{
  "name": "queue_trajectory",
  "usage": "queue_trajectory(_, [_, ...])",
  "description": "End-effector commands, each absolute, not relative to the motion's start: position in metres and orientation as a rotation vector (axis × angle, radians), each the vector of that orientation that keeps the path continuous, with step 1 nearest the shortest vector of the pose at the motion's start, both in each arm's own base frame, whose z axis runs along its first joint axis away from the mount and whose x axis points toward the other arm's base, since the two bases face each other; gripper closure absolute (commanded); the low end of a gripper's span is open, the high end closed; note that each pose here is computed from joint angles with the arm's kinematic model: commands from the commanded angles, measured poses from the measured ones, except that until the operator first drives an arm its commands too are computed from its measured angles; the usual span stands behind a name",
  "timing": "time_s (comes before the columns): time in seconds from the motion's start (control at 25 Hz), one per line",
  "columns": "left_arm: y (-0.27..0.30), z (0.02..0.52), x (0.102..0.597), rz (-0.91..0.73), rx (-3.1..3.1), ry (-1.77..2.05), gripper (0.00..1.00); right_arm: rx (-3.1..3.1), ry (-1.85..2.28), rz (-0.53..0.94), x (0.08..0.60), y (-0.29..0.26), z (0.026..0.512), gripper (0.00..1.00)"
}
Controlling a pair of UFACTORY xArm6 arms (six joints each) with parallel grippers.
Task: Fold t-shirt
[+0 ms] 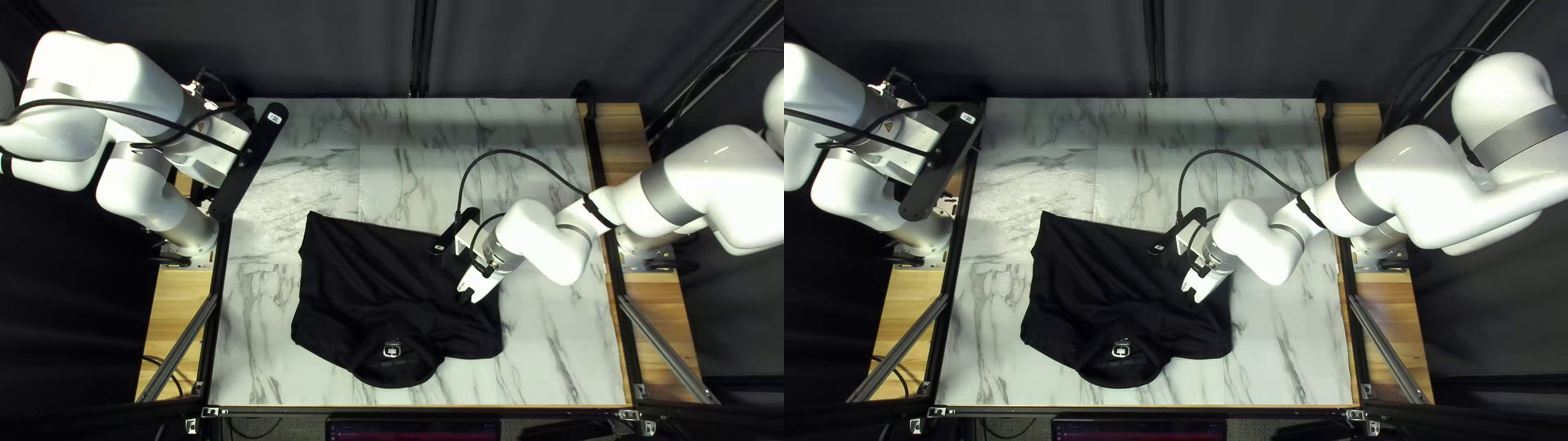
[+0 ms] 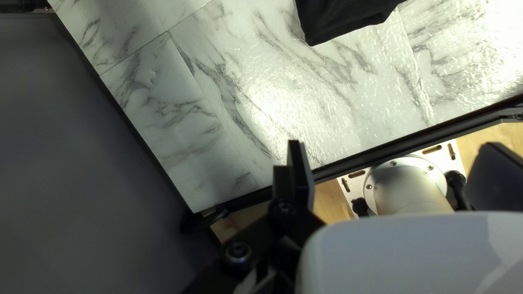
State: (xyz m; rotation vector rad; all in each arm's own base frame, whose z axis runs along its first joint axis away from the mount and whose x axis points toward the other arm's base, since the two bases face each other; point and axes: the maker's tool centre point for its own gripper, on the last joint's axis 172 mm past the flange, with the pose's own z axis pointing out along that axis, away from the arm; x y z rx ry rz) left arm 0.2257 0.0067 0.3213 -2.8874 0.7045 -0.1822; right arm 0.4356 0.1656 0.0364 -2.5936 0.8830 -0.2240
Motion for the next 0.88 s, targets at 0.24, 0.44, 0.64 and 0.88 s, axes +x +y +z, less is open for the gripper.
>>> queue_trajectory(0.24, [0.007, 0.321, 0.226, -0.182, -2.887, 0.705, 0.0, -2.637, 0.82, -0.336, 0.428, 0.217, 0.086, 1.0])
queue_trajectory(0.44, [0.007, 0.321, 0.226, -0.182, -2.887, 0.705, 0.0, -2.681, 0.722, -0.406, 0.431, 0.266, 0.101, 1.0])
queue_trajectory(0.64, [0.007, 0.321, 0.226, -0.182, -2.887, 0.705, 0.0, -2.729, 0.565, -0.467, 0.435, 0.298, 0.094, 1.0])
queue_trajectory(0.88, [0.007, 0.321, 0.226, -0.182, -2.887, 0.705, 0.0, -2.729, 0.565, -0.467, 0.435, 0.298, 0.094, 1.0])
